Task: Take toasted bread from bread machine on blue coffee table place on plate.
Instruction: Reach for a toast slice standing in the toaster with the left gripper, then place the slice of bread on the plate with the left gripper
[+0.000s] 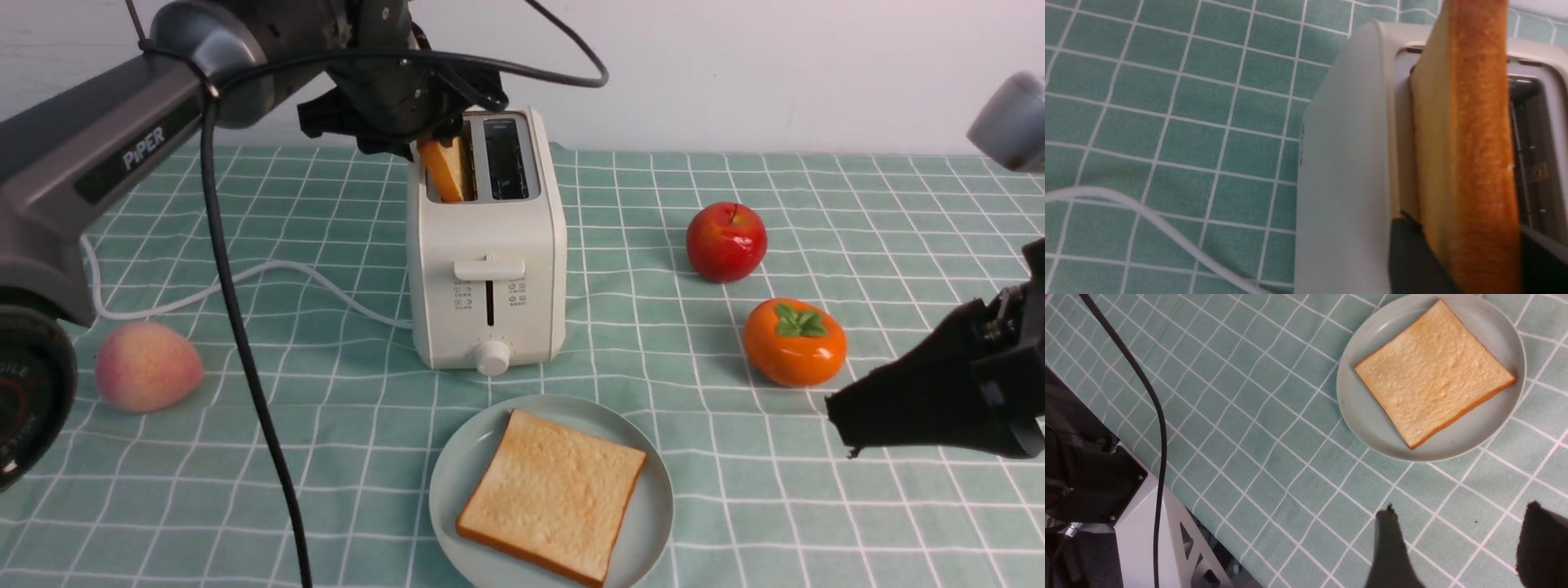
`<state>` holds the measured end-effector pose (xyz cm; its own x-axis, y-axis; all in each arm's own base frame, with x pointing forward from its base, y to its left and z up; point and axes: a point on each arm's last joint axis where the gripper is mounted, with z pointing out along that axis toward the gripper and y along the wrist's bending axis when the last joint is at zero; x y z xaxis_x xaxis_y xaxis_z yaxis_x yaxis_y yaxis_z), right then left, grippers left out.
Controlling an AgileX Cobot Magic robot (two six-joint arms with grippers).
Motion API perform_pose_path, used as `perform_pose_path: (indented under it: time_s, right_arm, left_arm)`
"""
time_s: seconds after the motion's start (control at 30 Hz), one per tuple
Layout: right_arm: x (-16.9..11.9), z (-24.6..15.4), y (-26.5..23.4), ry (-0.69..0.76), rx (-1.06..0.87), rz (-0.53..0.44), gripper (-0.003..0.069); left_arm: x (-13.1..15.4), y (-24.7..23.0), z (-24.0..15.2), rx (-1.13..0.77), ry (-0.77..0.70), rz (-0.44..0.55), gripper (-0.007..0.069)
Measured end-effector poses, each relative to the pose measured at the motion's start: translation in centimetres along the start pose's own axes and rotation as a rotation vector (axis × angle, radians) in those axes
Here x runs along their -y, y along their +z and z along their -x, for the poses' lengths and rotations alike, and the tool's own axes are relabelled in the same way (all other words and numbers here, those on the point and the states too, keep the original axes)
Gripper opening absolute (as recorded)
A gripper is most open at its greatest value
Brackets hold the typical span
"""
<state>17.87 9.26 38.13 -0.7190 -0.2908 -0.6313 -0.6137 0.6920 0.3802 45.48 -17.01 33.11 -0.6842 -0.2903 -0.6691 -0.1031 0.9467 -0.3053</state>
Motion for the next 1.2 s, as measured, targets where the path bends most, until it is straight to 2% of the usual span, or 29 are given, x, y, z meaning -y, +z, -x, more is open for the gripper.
perform_pose_path:
  time_s: [0.03,0.1,0.2,0.33,0.37,0.43,0.5,0.6,0.63,0.67,0.7,0.73,0.8,0.83,0.87,1.0,1.17,1.2]
  right_arm:
    - [0.0,0.0,0.0,0.0,0.0,0.0,0.0411]
    - [0.0,0.0,0.0,-0.001,-0.001,-0.002,0.041]
    - [0.1,0.0,0.0,-0.005,-0.005,-0.011,0.0405]
    - [0.3,-0.1,0.0,-0.014,-0.012,-0.032,0.04]
    - [0.3,-0.1,0.0,-0.014,-0.012,-0.033,0.04]
    - [0.4,-0.1,0.0,-0.017,-0.008,-0.041,0.0395]
    - [0.4,0.0,0.0,-0.017,-0.006,-0.042,0.0388]
    - [0.4,0.0,0.0,-0.017,-0.005,-0.042,0.0378]
    - [0.4,0.0,0.0,-0.017,-0.005,-0.042,0.0374]
    - [0.4,0.0,0.0,-0.017,-0.005,-0.042,0.0372]
    - [0.4,0.0,0.0,-0.017,-0.002,-0.044,0.0366]
    - [0.4,0.0,0.0,-0.017,-0.001,-0.044,0.0365]
    - [0.4,0.1,0.0,-0.017,0.01,-0.049,0.0357]
    - [0.5,0.1,0.0,-0.017,0.011,-0.05,0.0356]
    - [0.5,0.2,0.0,-0.017,0.017,-0.053,0.0353]
    - [0.5,0.2,0.0,-0.017,0.018,-0.053,0.0349]
    - [0.4,0.1,0.0,-0.012,0.008,-0.048,0.0349]
    - [0.4,0.0,0.0,-0.001,-0.001,-0.044,0.0349]
  left_arm:
    - [0.1,-0.5,0.1,0.001,-0.003,-0.004,0.0099]
    - [0.1,-2.4,0.7,0.01,0.0,-0.007,0.0063]
    - [0.0,-6.6,2.0,0.05,0.047,-0.019,0.0076]
    - [-1.0,-16.5,3.6,0.145,0.159,-0.02,0.0076]
    - [-1.1,-16.9,3.6,0.146,0.163,-0.019,0.0076]
    - [-2.6,-21.1,2.9,0.134,0.201,0.025,0.0076]
    - [-3.7,-22.2,1.6,0.084,0.21,0.058,0.0076]
    - [-4.9,-20.7,-1.3,-0.05,0.214,0.082,0.0076]
    - [-5.1,-19.2,-3.1,-0.141,0.196,0.056,0.0076]
    - [-5.2,-18.9,-3.4,-0.15,0.197,0.06,0.0076]
    - [-5.2,-16.6,-6.1,-0.273,0.162,-0.004,0.0076]
    - [-5.0,-16.4,-6.5,-0.296,0.148,-0.029,0.0076]
    - [-4.3,-12.9,-11.2,-0.447,0.11,-0.201,0.0076]
    - [-4.1,-12.8,-11.6,-0.46,0.094,-0.227,0.0076]
    - [-3.4,-11.3,-13.8,-0.489,0.096,-0.32,0.0076]
    - [-1.9,-8.6,-17.2,-0.492,0.046,-0.465,0.0076]
    - [-1.8,-5.3,-18.8,-0.483,-0.001,-0.448,0.0088]
    - [-2.0,-4.1,-19.2,-0.484,-0.016,-0.418,0.0128]
